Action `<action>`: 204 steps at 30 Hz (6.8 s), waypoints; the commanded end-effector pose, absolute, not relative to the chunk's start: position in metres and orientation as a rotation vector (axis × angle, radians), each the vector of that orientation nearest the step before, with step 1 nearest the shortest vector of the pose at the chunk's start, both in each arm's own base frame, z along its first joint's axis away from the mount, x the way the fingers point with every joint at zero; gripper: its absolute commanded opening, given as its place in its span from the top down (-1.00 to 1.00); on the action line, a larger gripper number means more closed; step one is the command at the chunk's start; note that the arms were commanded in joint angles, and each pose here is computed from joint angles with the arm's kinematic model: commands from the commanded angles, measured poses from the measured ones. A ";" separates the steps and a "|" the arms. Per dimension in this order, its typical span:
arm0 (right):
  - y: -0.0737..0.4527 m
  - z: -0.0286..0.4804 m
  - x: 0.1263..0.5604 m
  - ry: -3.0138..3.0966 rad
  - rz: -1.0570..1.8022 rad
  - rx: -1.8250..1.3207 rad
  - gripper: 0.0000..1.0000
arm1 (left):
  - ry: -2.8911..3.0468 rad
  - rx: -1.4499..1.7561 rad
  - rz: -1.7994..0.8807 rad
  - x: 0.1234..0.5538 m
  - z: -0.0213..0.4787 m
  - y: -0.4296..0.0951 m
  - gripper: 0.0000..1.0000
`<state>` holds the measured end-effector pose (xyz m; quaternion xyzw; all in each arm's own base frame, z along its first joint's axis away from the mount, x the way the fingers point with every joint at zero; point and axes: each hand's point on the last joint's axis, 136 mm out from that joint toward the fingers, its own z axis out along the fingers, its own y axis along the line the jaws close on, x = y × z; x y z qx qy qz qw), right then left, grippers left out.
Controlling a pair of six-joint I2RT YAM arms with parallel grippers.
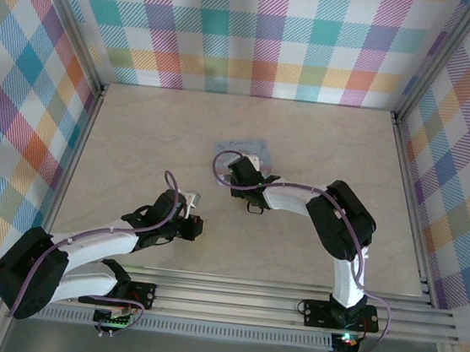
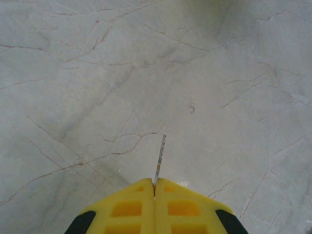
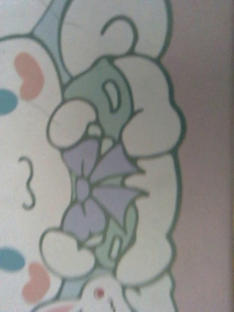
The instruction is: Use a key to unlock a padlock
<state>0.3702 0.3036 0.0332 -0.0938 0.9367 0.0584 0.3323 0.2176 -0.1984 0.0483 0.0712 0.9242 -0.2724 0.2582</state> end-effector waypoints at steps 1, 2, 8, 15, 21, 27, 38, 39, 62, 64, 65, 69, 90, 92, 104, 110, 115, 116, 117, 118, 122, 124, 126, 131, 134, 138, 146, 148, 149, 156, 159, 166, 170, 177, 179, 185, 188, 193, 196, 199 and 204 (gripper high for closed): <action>0.317 0.039 0.373 2.422 0.168 -0.295 -0.10 | 2.499 0.188 -0.732 0.218 0.047 -0.195 1.00; 0.318 0.039 0.372 2.422 0.171 -0.299 -0.10 | 2.502 0.189 -0.733 0.218 0.046 -0.195 1.00; 0.322 0.037 0.373 2.424 0.177 -0.327 -0.06 | 2.507 0.188 -0.730 0.217 0.045 -0.194 1.00; 0.326 0.028 0.375 2.442 0.166 -0.362 0.00 | 2.508 0.185 -0.724 0.216 0.044 -0.193 1.00; 0.329 0.028 0.377 2.441 0.161 -0.374 0.09 | 2.505 0.185 -0.712 0.216 0.045 -0.190 1.00; 0.329 0.032 0.377 2.430 0.163 -0.386 0.34 | 2.501 0.185 -0.707 0.214 0.046 -0.188 1.00; 0.325 0.041 0.367 2.440 0.191 -0.411 0.74 | 2.463 0.194 -0.724 0.212 0.057 -0.187 1.00; 0.325 0.042 0.365 2.444 0.197 -0.411 0.77 | 2.456 0.197 -0.730 0.211 0.059 -0.187 1.00; 0.305 0.081 0.304 2.578 0.408 -0.416 1.00 | 2.373 0.292 -0.830 0.212 0.086 -0.203 1.00; 0.305 0.083 0.300 2.597 0.434 -0.415 1.00 | 2.367 0.302 -0.844 0.213 0.089 -0.206 1.00; 0.304 0.085 0.298 2.605 0.447 -0.411 1.00 | 2.368 0.302 -0.848 0.213 0.089 -0.207 1.00; 0.306 0.091 0.297 2.619 0.501 -0.400 1.00 | 2.366 0.295 -0.845 0.214 0.088 -0.206 1.00; 0.313 0.128 0.295 2.814 0.652 -0.204 1.00 | 1.958 0.596 -1.118 0.214 0.147 -0.254 1.00; 0.309 0.131 0.295 2.824 0.659 -0.158 1.00 | 1.918 0.603 -1.113 0.217 0.154 -0.256 1.00; 0.283 0.143 0.298 2.871 0.673 -0.061 1.00 | 1.863 0.639 -1.188 0.237 0.158 -0.282 1.00; 0.275 0.149 0.302 2.868 0.786 -0.034 1.00 | 1.797 0.673 -1.235 0.249 0.156 -0.299 1.00; 0.274 0.156 0.303 2.864 0.881 -0.061 1.00 | 1.783 0.697 -1.265 0.260 0.152 -0.312 1.00; 0.274 0.157 0.303 2.865 0.891 -0.065 1.00 | 1.780 0.697 -1.272 0.262 0.152 -0.315 1.00; 0.272 0.157 0.304 2.868 0.897 -0.063 1.00 | 1.782 0.692 -1.279 0.264 0.151 -0.316 1.00; 0.272 0.157 0.303 2.869 0.905 -0.064 1.00 | 1.781 0.689 -1.284 0.266 0.151 -0.318 1.00; 0.271 0.160 0.302 2.871 0.947 -0.062 1.00 | 1.788 0.651 -1.305 0.274 0.148 -0.321 1.00; 0.271 0.161 0.301 2.874 0.965 -0.057 1.00 | 1.789 0.631 -1.320 0.278 0.147 -0.322 1.00; 0.270 0.162 0.302 2.875 0.979 -0.048 1.00 | 1.788 0.613 -1.341 0.281 0.144 -0.322 1.00; 0.268 0.162 0.302 2.876 0.986 -0.040 1.00 | 1.783 0.580 -1.367 0.287 0.139 -0.321 1.00; 0.266 0.161 0.301 2.877 0.980 -0.032 1.00 | 1.779 0.571 -1.373 0.289 0.138 -0.322 1.00; 0.266 0.157 0.299 2.886 0.982 -0.024 1.00 | 1.769 0.564 -1.373 0.292 0.140 -0.322 1.00; 0.267 0.158 0.299 2.884 0.994 -0.026 1.00 | 1.752 0.575 -1.376 0.295 0.145 -0.325 1.00; 0.268 0.158 0.299 2.884 1.002 -0.028 1.00 | 1.754 0.575 -1.376 0.296 0.143 -0.326 1.00; 0.268 0.159 0.300 2.885 1.007 -0.026 1.00 | 1.756 0.576 -1.378 0.296 0.142 -0.327 1.00; 0.266 0.159 0.301 2.879 1.002 -0.014 1.00 | 1.783 0.573 -1.379 0.294 0.131 -0.325 1.00; 0.264 0.159 0.302 2.873 0.998 -0.004 1.00 | 1.795 0.559 -1.370 0.293 0.127 -0.321 1.00; 0.263 0.158 0.300 2.876 1.010 -0.005 1.00 | 1.793 0.548 -1.369 0.294 0.128 -0.321 1.00; 0.263 0.159 0.300 2.870 1.012 -0.004 1.00 | 1.799 0.543 -1.375 0.295 0.127 -0.322 1.00; 0.264 0.159 0.299 2.869 1.026 -0.001 1.00 | 1.818 0.540 -1.380 0.295 0.122 -0.323 1.00; 0.264 0.159 0.299 2.867 1.025 -0.003 1.00 | 1.821 0.539 -1.381 0.295 0.121 -0.323 1.00; 0.264 0.157 0.298 2.872 1.033 0.000 1.00 | 1.811 0.529 -1.390 0.296 0.125 -0.323 1.00; 0.264 0.155 0.297 2.877 1.036 0.003 1.00 | 1.799 0.531 -1.397 0.296 0.130 -0.324 1.00; 0.265 0.155 0.299 2.872 1.036 0.004 1.00 | 1.806 0.540 -1.394 0.293 0.129 -0.322 1.00; 0.265 0.153 0.299 2.876 1.031 0.004 1.00 | 1.810 0.536 -1.392 0.291 0.128 -0.320 1.00; 0.265 0.152 0.299 2.877 1.029 0.005 1.00 | 1.807 0.534 -1.390 0.290 0.129 -0.319 1.00; 0.265 0.151 0.299 2.879 1.033 0.007 1.00 | 1.805 0.533 -1.396 0.289 0.132 -0.319 1.00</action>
